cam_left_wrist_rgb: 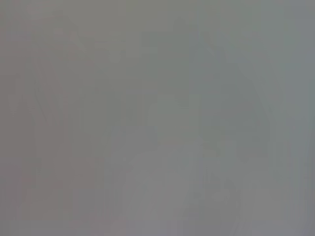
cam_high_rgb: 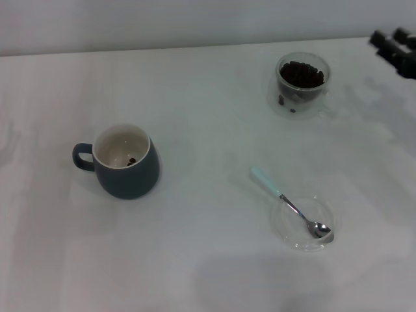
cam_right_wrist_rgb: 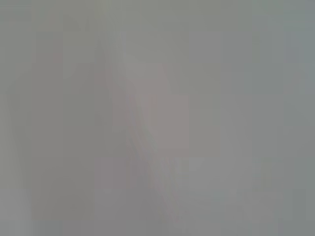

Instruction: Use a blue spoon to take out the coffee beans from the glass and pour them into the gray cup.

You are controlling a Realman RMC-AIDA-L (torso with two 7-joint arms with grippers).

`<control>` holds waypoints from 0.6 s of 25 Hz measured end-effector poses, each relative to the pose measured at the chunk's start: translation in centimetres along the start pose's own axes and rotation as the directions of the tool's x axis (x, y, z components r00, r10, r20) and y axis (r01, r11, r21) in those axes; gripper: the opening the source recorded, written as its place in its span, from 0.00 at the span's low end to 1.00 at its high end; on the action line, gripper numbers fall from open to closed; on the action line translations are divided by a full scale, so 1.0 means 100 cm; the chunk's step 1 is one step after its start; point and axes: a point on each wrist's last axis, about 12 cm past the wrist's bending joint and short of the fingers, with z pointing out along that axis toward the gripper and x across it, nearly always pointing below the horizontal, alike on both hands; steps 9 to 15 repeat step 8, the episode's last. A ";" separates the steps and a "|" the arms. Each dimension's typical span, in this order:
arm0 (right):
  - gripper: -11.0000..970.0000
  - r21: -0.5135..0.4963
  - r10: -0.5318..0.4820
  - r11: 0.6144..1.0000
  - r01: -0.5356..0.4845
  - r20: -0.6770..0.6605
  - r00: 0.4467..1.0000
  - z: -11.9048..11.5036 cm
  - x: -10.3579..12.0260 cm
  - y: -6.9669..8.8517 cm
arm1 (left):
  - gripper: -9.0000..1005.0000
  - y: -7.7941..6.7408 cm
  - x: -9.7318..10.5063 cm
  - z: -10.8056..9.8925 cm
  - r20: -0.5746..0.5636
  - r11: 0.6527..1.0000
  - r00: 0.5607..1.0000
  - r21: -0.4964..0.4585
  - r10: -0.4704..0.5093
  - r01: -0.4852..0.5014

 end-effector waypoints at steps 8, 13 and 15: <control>0.67 0.265 -0.221 0.944 0.195 0.072 0.973 0.004 0.020 0.001 | 0.89 -0.002 -0.001 0.002 0.004 1.000 1.000 -0.001 -0.013 0.013; 0.67 0.265 -0.221 0.944 0.195 0.072 0.973 0.004 0.020 0.001 | 0.89 -0.002 -0.001 0.002 0.004 1.000 1.000 -0.001 -0.013 0.013; 0.67 0.265 -0.221 0.944 0.195 0.072 0.973 0.004 0.020 0.001 | 0.89 -0.002 -0.001 0.002 0.004 1.000 1.000 -0.001 -0.013 0.013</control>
